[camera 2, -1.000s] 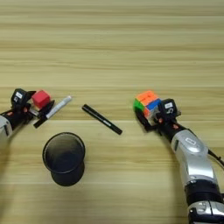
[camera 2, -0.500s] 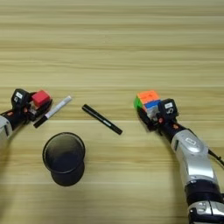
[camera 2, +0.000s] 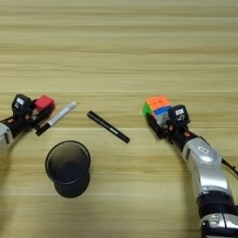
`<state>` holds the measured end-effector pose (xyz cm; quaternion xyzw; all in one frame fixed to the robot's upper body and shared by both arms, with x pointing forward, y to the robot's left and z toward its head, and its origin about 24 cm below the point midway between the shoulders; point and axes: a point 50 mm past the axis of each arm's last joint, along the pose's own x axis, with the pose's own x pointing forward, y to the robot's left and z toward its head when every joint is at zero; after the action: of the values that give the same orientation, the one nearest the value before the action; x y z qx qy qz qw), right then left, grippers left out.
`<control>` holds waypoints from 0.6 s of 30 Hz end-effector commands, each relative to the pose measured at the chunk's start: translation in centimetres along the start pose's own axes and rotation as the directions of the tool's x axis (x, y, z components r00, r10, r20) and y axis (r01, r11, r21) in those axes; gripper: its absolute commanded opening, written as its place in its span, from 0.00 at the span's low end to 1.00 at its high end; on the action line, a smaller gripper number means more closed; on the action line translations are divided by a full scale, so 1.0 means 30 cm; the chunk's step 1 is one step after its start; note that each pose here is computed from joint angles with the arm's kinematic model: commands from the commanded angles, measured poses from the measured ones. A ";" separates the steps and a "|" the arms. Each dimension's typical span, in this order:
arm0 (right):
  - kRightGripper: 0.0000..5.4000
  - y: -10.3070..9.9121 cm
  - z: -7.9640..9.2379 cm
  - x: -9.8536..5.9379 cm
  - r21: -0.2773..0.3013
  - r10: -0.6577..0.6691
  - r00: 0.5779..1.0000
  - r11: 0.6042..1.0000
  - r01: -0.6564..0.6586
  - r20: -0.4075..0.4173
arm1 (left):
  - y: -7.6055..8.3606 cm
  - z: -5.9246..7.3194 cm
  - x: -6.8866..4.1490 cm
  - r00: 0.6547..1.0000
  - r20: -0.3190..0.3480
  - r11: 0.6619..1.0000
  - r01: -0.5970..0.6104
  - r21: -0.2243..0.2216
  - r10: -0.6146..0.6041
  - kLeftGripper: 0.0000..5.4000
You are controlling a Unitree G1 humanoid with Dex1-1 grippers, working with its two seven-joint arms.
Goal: Move the objects on the table
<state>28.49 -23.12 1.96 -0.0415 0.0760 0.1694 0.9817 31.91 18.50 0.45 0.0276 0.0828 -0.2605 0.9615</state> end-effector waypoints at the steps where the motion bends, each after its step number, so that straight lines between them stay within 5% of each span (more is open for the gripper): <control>1: 0.62 -0.011 0.028 0.010 -0.019 -0.006 1.000 1.000 0.007 0.024 | 0.002 0.013 0.005 1.000 0.012 1.000 -0.003 0.016 0.002 0.40; 18: 0.62 0.016 0.155 0.007 -0.066 0.036 0.985 0.997 -0.025 0.170 | 0.012 0.104 -0.012 0.987 0.157 0.997 0.010 0.077 -0.022 0.40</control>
<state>29.14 -22.21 5.47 -0.0562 0.0031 0.1863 0.9809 32.40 18.42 3.10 0.0452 0.0106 -0.2698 0.9618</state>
